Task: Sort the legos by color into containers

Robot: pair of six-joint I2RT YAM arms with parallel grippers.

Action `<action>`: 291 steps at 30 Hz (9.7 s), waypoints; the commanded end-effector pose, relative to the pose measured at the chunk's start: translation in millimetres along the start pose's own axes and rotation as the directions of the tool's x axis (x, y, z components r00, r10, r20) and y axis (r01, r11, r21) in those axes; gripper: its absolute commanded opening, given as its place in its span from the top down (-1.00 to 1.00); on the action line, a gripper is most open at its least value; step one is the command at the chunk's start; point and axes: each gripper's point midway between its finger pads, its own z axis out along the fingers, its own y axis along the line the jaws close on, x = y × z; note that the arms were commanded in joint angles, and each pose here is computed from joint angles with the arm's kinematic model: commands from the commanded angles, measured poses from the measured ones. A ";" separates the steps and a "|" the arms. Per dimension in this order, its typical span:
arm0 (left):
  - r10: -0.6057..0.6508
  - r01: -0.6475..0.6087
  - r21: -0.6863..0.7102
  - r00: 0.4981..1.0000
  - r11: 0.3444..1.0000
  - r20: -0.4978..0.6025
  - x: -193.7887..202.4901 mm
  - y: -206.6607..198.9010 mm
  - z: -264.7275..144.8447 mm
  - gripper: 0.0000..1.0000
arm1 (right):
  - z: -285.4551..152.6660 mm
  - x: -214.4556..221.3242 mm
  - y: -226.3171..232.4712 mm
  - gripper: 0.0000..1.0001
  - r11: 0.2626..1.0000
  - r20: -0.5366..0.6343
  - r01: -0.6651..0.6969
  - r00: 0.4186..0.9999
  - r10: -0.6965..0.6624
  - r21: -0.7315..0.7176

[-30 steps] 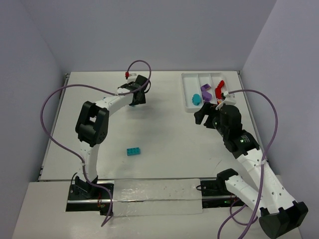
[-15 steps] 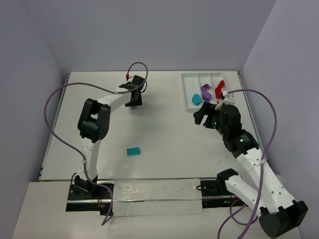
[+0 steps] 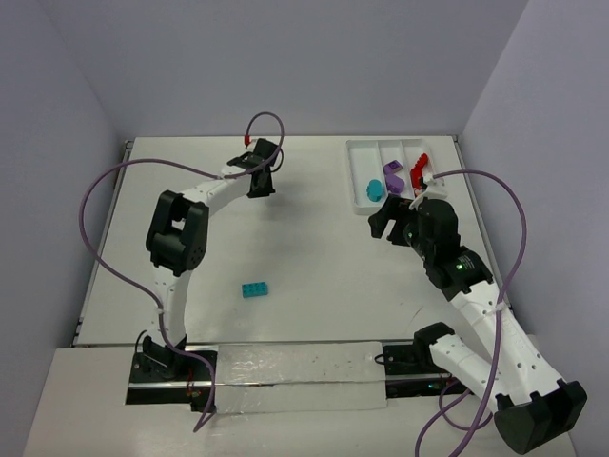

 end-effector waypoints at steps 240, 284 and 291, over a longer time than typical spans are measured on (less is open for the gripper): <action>-0.572 0.590 -0.128 0.806 0.797 0.153 -37.9 194.1 -129.5 -0.66 | 210.4 -112.2 30.0 -0.43 0.981 -0.026 0.132 0.991 -0.129 0.144; -0.747 0.712 -0.313 0.664 0.629 0.010 -23.6 165.2 67.6 -0.13 | 101.5 -13.4 9.4 -0.46 0.978 -0.120 0.192 0.976 -0.181 0.085; -0.669 0.664 -0.086 0.743 0.742 -0.031 -47.2 114.6 22.7 0.97 | 92.4 -13.2 14.4 -0.46 0.976 -0.104 0.198 0.977 -0.188 0.094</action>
